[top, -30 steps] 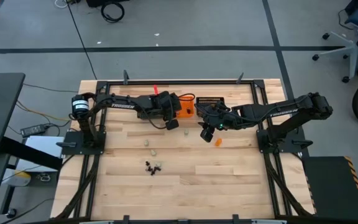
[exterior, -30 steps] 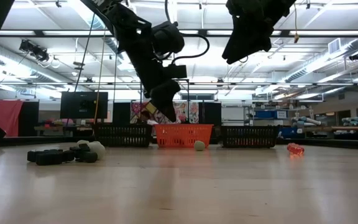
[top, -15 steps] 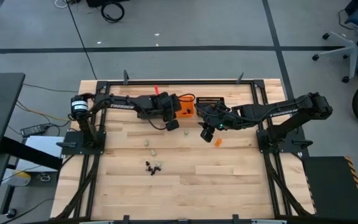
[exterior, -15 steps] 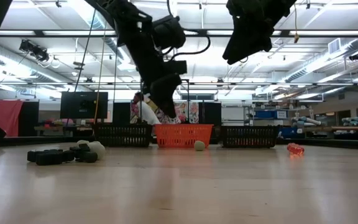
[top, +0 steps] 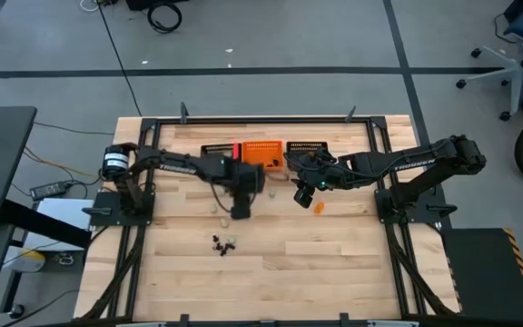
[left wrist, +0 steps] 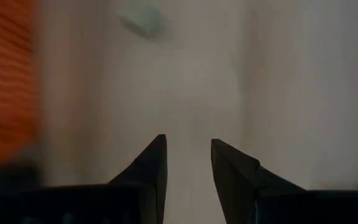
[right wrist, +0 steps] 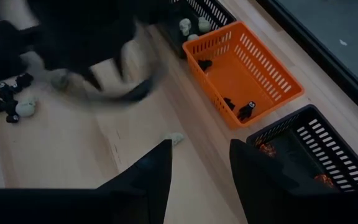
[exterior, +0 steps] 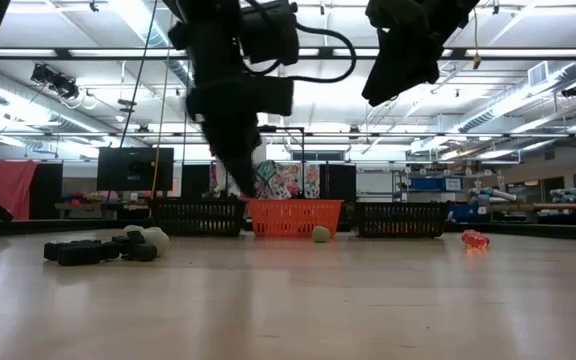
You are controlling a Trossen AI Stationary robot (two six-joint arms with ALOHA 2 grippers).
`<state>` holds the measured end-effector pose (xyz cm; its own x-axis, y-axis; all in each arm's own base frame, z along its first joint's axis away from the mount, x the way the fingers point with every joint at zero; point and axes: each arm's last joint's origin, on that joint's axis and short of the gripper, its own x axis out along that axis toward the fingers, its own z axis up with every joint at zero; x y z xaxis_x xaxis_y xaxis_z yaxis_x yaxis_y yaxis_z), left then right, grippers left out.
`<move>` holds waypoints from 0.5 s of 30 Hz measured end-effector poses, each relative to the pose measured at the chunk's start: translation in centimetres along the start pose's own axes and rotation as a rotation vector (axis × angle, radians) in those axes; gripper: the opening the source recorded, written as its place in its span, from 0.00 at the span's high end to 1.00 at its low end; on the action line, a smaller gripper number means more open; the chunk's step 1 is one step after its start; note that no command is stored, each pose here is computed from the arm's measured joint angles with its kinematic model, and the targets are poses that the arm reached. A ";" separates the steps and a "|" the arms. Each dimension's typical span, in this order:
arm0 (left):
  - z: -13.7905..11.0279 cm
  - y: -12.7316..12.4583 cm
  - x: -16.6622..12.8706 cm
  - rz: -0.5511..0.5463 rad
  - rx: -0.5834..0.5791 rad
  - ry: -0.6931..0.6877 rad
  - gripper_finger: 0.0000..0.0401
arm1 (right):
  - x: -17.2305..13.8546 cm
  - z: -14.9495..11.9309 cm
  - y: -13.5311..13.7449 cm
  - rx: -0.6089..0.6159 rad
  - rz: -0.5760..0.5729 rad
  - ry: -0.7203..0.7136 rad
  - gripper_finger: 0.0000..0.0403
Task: Sort Halloween decoration
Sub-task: Put the white skull toy into the left black bin
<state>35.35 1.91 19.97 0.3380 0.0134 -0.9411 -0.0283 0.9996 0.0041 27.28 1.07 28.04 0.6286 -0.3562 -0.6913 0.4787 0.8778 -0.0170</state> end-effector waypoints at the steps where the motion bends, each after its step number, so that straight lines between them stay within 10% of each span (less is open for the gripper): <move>1: -0.4 -0.7 0.1 -0.019 0.020 0.028 0.74 | 0.0 0.0 0.0 0.000 0.000 0.000 0.59; 15: -3.6 -7.4 1.2 -0.066 0.192 0.176 0.74 | 0.0 0.1 0.1 0.002 0.004 -0.007 0.59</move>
<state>32.63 -5.57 17.59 0.1638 -0.0393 -0.9857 0.1732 0.9848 -0.0105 27.34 1.09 28.09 0.6348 -0.3549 -0.6864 0.4775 0.8785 -0.0126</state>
